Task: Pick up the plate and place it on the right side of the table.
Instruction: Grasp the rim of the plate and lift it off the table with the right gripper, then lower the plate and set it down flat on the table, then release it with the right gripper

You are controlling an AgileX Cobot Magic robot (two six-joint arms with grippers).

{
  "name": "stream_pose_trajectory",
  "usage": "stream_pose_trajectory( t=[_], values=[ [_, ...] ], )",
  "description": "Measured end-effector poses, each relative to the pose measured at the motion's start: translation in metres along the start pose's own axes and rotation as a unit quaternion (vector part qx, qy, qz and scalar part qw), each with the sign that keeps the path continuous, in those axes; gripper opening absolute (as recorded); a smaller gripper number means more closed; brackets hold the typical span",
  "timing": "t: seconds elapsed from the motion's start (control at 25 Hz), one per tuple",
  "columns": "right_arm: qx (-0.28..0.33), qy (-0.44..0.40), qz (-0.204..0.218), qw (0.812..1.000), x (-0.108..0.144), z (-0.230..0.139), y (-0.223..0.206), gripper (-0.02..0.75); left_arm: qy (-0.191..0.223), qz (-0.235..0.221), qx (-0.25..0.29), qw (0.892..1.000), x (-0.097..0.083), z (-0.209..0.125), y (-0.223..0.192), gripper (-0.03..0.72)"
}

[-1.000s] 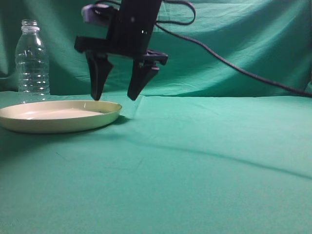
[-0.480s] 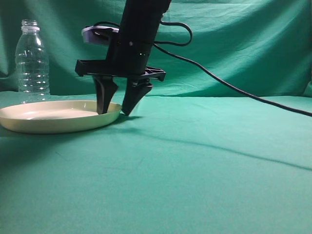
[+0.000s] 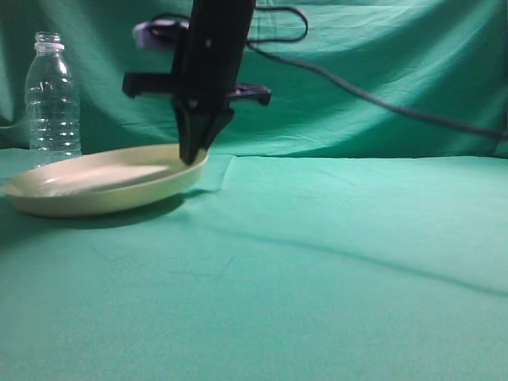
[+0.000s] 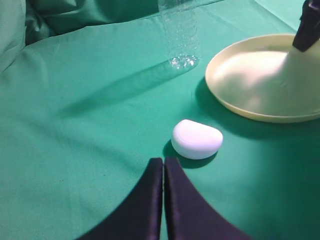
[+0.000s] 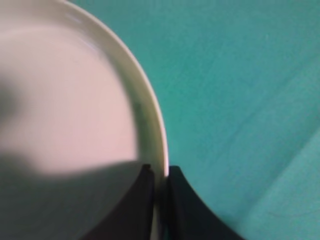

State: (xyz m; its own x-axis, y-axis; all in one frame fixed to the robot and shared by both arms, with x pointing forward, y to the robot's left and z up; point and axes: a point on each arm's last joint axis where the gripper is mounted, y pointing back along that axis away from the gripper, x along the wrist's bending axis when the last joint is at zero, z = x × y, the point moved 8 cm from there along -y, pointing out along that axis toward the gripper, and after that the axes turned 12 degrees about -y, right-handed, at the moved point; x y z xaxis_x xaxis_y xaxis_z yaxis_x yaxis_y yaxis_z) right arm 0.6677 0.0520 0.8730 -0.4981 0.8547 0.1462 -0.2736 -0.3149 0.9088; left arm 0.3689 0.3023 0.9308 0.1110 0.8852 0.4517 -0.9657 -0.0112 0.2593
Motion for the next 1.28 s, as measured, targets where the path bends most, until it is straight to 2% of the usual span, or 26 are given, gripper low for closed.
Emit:
stream_pose_trajectory(
  t=[0.12,0.32,0.44,0.6,0.76,0.84,0.96,1.08,1.28],
  values=[
    [0.009,0.005,-0.020,1.000,-0.003,0.008,0.019,0.000,0.000,0.000,0.000,1.000,0.000,0.000,0.000,0.000],
    [-0.012,0.003,-0.034,0.999,-0.015,0.024,0.084,0.000,0.000,0.000,0.000,1.000,0.000,0.000,0.000,0.000],
    [-0.036,-0.018,-0.043,0.998,-0.038,0.031,0.142,0.000,0.000,0.000,0.000,1.000,0.000,0.000,0.000,0.000],
    [-0.090,-0.069,-0.067,0.991,-0.092,0.031,0.220,0.000,0.000,0.000,0.000,1.000,0.000,0.000,0.000,0.000],
    [-0.084,-0.137,-0.109,0.981,-0.160,-0.007,0.262,0.000,0.000,0.000,0.000,1.000,0.000,0.000,0.000,0.000],
    [-0.058,-0.174,-0.130,0.974,-0.192,-0.040,0.269,0.000,0.000,0.000,0.000,1.000,0.000,0.000,0.000,0.000],
    [-0.044,-0.223,-0.150,0.962,-0.225,-0.084,0.276,0.000,0.000,0.000,0.000,1.000,0.000,0.000,0.000,0.000],
    [-0.045,-0.270,-0.160,0.949,-0.250,-0.122,0.275,0.000,0.000,0.000,0.000,1.000,0.000,0.000,0.000,0.000],
    [-0.022,-0.334,-0.151,0.930,-0.277,-0.176,0.236,0.000,0.000,0.000,0.000,1.000,0.000,0.000,0.000,0.000]
  ],
)
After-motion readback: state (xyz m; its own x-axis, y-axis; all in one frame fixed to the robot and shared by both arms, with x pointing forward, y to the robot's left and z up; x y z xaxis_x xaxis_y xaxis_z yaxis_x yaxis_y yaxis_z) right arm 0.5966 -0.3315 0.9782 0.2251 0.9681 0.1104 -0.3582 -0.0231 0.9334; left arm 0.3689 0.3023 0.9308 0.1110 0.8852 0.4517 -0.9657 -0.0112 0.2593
